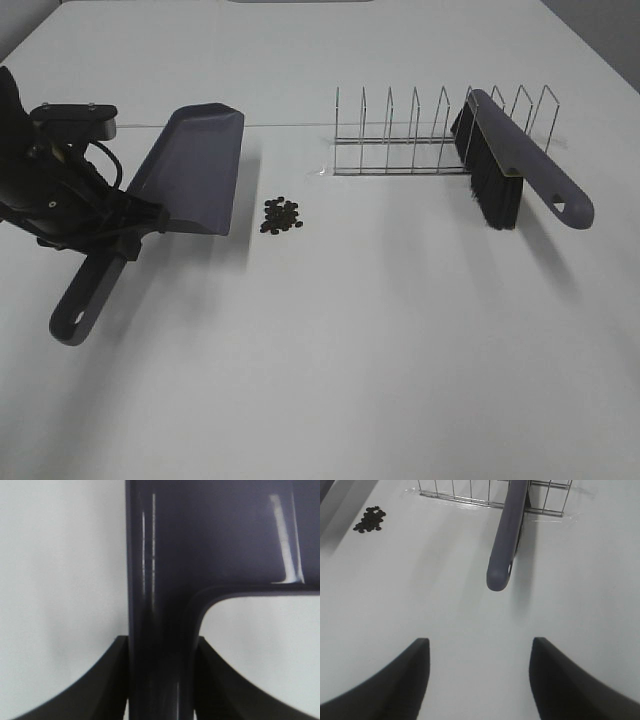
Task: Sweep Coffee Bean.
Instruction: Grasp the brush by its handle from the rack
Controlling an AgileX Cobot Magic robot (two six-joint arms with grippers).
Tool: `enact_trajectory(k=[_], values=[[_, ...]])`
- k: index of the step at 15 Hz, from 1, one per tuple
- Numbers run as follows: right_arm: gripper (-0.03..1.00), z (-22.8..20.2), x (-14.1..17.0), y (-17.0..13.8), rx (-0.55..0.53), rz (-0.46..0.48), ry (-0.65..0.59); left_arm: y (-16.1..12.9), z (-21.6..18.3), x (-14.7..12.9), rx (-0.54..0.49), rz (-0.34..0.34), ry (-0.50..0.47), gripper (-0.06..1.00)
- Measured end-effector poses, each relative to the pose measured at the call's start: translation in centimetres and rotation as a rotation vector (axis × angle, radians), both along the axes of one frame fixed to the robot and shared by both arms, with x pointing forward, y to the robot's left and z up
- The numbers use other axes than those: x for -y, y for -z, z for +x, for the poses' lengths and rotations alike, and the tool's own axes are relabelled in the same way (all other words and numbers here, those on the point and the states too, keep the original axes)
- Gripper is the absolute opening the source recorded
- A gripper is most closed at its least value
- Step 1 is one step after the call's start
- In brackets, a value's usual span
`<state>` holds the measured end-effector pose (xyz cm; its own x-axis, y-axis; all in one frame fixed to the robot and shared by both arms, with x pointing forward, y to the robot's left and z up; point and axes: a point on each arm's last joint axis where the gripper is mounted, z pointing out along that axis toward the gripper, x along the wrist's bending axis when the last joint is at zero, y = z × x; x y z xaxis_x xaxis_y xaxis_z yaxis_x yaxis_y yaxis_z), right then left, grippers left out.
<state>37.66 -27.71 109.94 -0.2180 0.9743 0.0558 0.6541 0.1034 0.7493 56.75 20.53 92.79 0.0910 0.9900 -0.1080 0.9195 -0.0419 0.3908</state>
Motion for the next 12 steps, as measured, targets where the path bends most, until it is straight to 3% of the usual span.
enact_trajectory(k=[2,4,7,12], values=[[0.56,6.9,-0.3,-1.3,-0.104,-0.009,-0.008,0.0,0.0,0.0,0.000,0.000,0.000,0.36],[0.56,10.3,-0.5,-1.5,-0.144,-0.011,-0.011,0.0,0.0,0.0,0.000,0.000,0.000,0.36],[0.56,15.8,-0.8,-2.7,-0.134,-0.008,-0.009,0.0,0.0,0.0,0.000,0.000,0.000,0.36],[0.56,23.3,-1.3,0.0,-0.278,0.043,0.034,0.0,0.0,0.0,0.000,0.000,0.000,0.36]])
